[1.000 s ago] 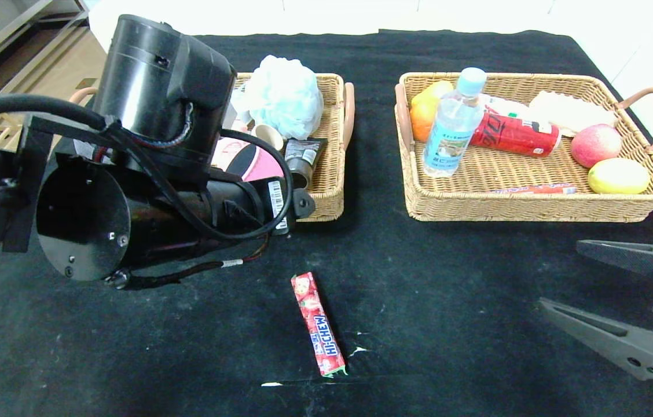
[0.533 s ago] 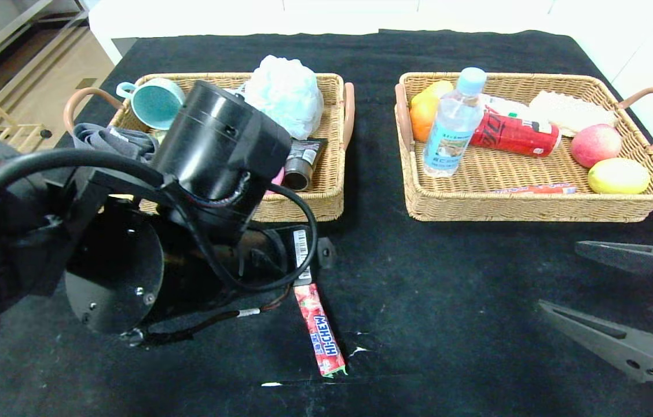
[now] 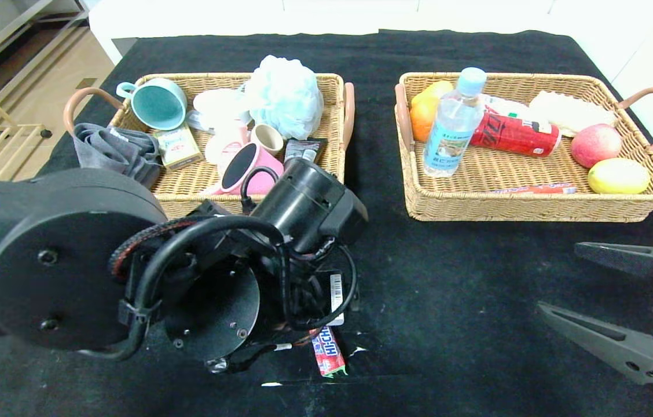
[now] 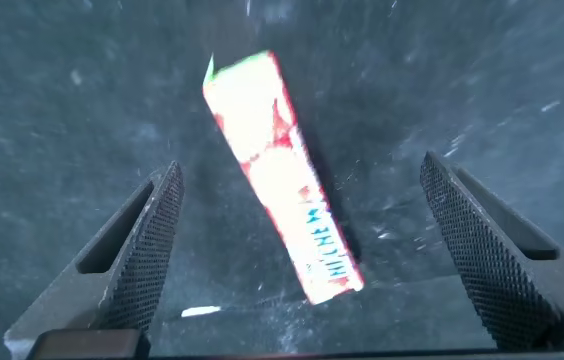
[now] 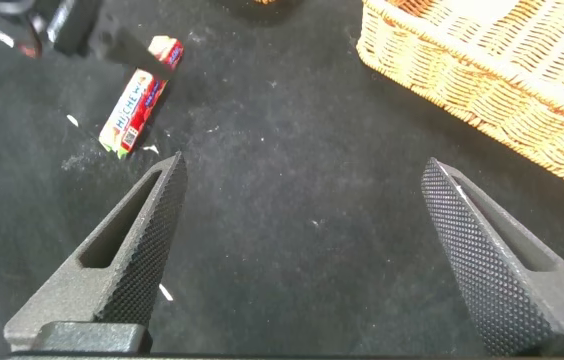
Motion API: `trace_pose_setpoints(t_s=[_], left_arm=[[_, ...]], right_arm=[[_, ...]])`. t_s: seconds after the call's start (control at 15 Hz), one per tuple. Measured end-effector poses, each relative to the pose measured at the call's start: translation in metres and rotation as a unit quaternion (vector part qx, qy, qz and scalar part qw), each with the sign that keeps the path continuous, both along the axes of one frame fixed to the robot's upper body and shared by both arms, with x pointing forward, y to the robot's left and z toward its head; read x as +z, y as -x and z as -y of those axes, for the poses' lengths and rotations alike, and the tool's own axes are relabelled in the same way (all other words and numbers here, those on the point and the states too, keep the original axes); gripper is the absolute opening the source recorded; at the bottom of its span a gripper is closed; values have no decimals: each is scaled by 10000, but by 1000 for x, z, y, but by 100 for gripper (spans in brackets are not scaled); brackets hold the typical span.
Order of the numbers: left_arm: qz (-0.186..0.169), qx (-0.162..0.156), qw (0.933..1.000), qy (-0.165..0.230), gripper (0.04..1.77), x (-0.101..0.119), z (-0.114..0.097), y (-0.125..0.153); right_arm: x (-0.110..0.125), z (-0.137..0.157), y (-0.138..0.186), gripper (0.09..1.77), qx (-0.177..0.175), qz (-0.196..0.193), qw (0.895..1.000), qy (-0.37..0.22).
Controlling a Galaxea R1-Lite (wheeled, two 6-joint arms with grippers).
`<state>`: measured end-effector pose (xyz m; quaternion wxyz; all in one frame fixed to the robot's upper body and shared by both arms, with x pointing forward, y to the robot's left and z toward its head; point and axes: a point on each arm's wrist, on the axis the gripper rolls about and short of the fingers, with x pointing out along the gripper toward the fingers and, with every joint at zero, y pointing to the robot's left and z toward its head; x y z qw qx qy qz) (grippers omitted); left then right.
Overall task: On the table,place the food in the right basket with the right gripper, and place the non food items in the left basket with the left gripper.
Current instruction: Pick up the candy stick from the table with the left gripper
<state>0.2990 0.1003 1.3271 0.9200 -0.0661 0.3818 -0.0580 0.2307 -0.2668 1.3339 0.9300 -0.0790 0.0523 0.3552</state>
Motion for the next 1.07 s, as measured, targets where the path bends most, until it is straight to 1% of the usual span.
trace_pose_setpoints(t_s=[0.07,0.27,0.67,0.73,0.8,1.0,1.07], left_arm=[[-95,46,9999,-53,171,-4,0,0],[-204,98,9997,-114,172,-11,3,-2],[-273,88,9994,-183,172,-18,6,-4],[-287,106,9994,-179,169,-19,6,-4],[-297,146,9993,-156,148,-20,6,-4],[-302,162,9993,-150,104,-20,6,-4],[-311,165,9993,-156,93,-20,6,-4]], right_arm=[[0,0,0,171,2,-1,10000,-1],[0,0,0,171,4,6,10000,3],[-1,0,0,171,15,12,10000,31],[-1,0,0,171,15,18,10000,42],[-1,0,0,171,14,20,10000,46],[-1,0,0,171,15,16,10000,56],[-2,0,0,171,13,14,10000,59]])
